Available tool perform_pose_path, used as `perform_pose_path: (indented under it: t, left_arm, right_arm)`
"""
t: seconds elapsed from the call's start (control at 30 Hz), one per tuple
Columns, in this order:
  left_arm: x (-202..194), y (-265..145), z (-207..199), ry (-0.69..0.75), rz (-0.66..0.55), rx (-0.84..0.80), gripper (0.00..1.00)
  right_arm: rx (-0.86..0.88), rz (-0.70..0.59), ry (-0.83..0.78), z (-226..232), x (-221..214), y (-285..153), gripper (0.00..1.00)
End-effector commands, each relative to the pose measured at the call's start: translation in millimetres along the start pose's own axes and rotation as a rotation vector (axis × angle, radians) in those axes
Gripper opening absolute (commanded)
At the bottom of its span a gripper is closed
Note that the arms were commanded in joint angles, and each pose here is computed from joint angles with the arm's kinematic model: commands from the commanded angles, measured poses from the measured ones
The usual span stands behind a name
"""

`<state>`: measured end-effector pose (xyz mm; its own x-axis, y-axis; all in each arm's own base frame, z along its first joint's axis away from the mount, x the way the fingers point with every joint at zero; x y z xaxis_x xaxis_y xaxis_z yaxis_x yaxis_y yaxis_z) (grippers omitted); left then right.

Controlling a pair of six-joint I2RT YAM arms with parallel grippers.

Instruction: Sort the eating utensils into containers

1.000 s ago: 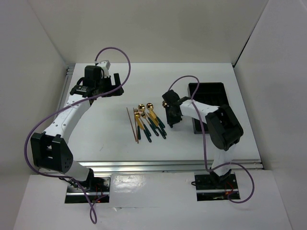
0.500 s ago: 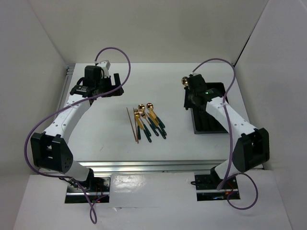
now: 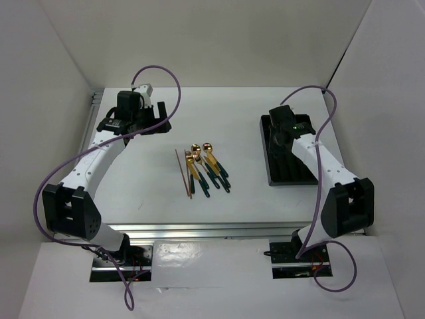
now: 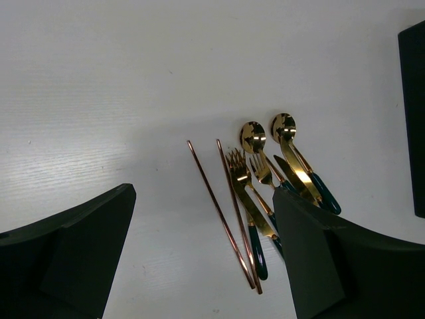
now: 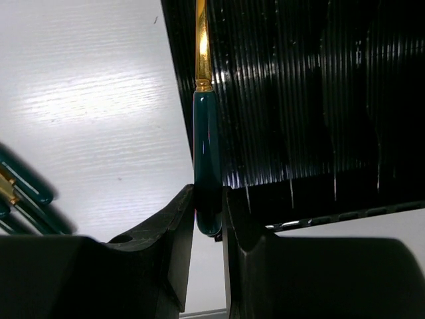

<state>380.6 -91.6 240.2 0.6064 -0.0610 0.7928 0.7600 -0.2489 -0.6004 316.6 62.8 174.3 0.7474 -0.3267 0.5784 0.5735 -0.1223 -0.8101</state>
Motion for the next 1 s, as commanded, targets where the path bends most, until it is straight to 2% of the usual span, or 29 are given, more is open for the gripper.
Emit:
perform_pose_path:
  t: [0.0,0.37,0.97]
  left_arm:
    - [16.9,-4.0,1.3,0.019,-0.041,0.006,1.0]
    - [17.0,-3.7,5.8,0.028,-0.042,0.037,1.0]
    - [13.1,2.5,9.6,0.026,-0.025,0.059,1.0]
  right_arm:
    - [-0.028,-0.009,-0.028,-2.0,15.2,-2.2,0.1]
    - [-0.018,0.005,-0.108,-6.4,1.4,14.3,0.14]
    - [-0.092,0.149,-0.162,-9.9,-28.0,59.7,0.14]
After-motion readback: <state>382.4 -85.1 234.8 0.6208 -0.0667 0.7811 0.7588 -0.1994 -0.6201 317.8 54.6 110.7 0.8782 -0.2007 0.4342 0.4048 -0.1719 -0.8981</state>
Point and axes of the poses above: each gripper's point midway between its finger pads, its own y axis out along the fingers, its own z axis along the line the jaws close on, x = y × z, the point moved 4 cm from there along -y, back along the fingers, and after that the axes turned 13 degrees about y, right-handed, at the moved point
